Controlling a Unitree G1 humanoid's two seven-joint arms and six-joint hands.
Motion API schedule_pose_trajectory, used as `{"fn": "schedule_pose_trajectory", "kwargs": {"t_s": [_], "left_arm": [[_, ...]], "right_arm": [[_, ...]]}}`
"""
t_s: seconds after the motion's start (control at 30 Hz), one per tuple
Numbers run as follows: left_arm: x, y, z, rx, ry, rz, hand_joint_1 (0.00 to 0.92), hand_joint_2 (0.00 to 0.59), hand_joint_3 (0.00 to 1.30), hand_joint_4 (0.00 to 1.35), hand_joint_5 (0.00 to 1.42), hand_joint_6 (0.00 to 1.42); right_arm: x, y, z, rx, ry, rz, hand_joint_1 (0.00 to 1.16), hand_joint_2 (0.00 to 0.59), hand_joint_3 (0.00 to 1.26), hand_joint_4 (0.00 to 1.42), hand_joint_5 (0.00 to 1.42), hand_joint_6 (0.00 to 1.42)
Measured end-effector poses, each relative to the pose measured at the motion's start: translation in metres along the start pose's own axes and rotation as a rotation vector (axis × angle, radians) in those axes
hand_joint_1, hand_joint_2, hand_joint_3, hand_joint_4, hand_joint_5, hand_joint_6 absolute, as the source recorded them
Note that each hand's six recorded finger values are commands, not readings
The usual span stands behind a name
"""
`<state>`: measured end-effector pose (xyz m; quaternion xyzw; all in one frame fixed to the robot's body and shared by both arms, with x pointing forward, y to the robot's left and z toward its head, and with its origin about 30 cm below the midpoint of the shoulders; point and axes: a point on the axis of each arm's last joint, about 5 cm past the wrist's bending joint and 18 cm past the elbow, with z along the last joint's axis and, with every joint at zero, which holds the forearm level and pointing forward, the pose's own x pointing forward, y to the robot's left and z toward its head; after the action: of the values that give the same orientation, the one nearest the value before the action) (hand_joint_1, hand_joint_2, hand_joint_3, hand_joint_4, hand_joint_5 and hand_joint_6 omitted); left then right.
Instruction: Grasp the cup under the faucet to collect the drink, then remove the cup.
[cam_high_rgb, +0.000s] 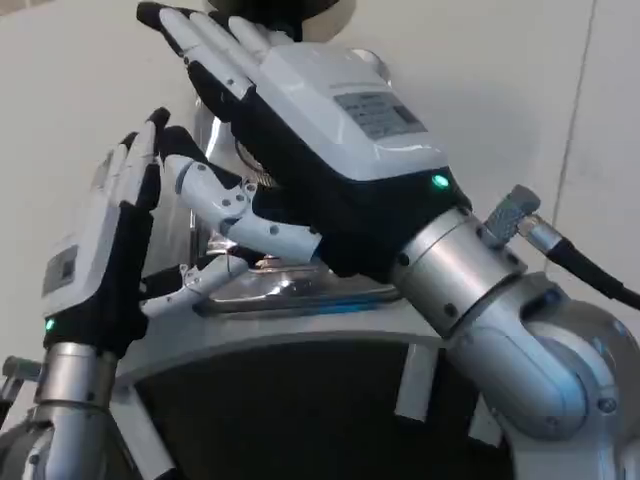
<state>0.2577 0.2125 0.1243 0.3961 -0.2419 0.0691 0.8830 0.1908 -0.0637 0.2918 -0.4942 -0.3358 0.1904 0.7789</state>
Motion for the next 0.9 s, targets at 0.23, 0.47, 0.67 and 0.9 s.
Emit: {"fn": "schedule_pose_trajectory", "kwargs": {"t_s": [0.23,0.47,0.67,0.9], "left_arm": [[0.004,-0.004,0.0016,-0.001,-0.007,-0.023,0.273,0.045,0.00,0.00,0.00,0.00],[0.006,-0.008,0.0030,-0.013,-0.008,-0.028,0.266,0.046,0.00,0.00,0.00,0.00],[0.011,-0.009,0.0044,-0.029,-0.009,-0.021,0.153,0.045,0.00,0.00,0.00,0.00],[0.012,-0.011,0.0050,-0.043,-0.020,-0.027,0.150,0.048,0.00,0.00,0.00,0.00]], "right_arm": [[0.000,-0.0013,-0.0018,0.008,0.009,-0.012,0.03,0.580,0.00,0.00,0.00,0.00],[-0.007,0.0002,-0.0072,-0.008,0.020,-0.070,0.19,0.586,0.00,0.00,0.00,0.00],[-0.028,0.0077,-0.0188,-0.047,0.098,-0.207,0.25,0.586,0.00,0.00,0.00,0.00],[-0.065,0.0262,-0.0270,-0.052,0.212,-0.398,0.26,0.580,0.00,0.00,0.00,0.00]]}}
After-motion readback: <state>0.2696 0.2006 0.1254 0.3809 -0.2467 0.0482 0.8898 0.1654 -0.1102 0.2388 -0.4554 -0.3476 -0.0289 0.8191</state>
